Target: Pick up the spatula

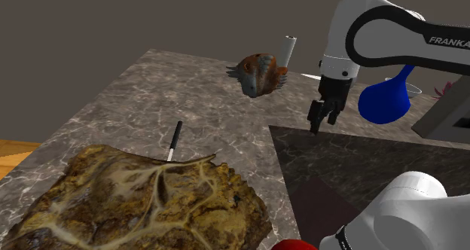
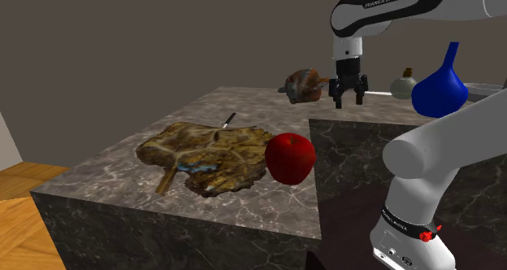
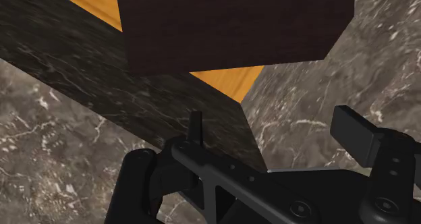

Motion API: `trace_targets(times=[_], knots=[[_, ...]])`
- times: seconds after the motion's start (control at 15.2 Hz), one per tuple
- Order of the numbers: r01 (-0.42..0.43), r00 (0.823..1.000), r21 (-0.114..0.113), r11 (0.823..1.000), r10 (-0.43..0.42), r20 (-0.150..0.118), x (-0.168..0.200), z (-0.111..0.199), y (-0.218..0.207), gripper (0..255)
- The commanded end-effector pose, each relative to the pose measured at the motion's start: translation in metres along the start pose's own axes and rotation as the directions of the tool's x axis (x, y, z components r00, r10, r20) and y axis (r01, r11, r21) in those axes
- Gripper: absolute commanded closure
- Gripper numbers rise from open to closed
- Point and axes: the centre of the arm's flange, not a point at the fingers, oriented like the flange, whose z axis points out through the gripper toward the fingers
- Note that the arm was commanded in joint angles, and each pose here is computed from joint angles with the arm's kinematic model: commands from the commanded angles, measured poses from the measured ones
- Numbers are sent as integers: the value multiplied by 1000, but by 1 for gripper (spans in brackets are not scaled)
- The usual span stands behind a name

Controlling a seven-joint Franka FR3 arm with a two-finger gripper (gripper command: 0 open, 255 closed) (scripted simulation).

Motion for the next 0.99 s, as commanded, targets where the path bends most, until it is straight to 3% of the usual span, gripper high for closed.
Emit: trace_targets(times=[0.0,0.46,0.92], knots=[[0,1000,0,1000,0,0,0,0,0,0],[-112,994,49,992,112,3,15,3,-83,0],[-223,975,96,970,223,12,40,3,-165,0]])
